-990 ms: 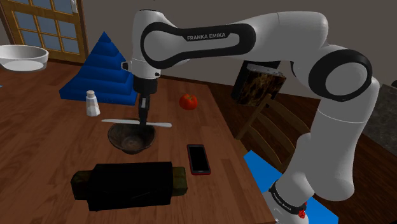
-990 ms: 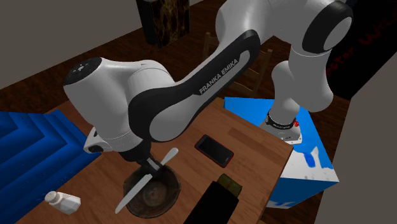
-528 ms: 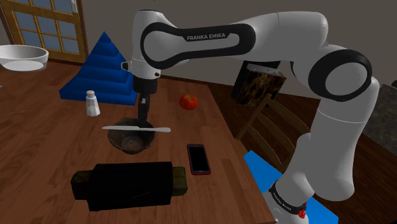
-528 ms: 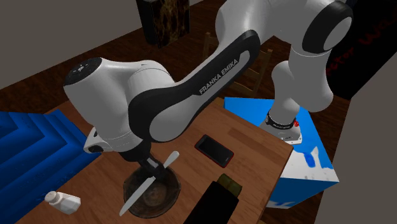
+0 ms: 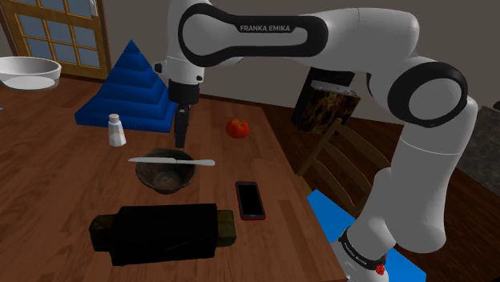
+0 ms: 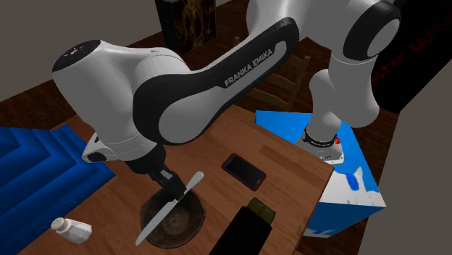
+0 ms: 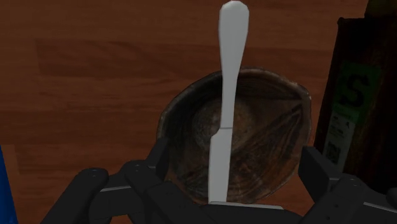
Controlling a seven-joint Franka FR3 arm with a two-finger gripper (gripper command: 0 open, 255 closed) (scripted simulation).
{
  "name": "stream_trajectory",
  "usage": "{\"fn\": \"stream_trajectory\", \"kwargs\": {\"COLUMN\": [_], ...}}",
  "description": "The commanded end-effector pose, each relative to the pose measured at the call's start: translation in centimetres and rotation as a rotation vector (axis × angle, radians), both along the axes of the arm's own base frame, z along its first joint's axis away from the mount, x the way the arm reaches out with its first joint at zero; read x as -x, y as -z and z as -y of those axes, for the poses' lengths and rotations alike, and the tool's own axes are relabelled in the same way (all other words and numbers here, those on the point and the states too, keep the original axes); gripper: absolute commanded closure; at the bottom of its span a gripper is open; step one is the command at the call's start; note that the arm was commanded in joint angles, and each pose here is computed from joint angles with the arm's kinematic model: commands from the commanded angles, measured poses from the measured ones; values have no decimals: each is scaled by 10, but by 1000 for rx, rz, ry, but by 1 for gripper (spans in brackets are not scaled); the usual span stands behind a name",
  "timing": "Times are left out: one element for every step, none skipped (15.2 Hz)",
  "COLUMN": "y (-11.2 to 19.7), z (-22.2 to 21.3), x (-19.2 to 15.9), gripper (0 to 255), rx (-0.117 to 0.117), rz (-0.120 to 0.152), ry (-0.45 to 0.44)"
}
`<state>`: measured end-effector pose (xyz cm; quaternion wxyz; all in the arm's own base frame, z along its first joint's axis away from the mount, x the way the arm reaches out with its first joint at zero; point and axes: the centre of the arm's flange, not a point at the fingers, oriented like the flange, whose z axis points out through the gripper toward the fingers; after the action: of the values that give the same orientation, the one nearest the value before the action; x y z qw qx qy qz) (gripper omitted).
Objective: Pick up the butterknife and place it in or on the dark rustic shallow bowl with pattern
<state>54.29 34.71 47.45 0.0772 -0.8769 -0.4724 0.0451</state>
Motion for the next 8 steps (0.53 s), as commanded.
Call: {"fn": "stream_trajectory", "kwargs": {"y": [-13, -13, -13, -13, -13, -13, -13, -13], "z": [0, 0, 0, 0, 0, 0, 0, 0], "x": [-1, -1, -1, -1, -1, -1, -1, -1], "gripper": [0, 0, 0, 0, 0, 0, 0, 0], "rx": [1, 1, 1, 1, 1, 1, 1, 1], "rz": [-1, -1, -1, -1, -1, -1, -1, -1], "ry": [0, 0, 0, 0, 0, 0, 0, 0]}}
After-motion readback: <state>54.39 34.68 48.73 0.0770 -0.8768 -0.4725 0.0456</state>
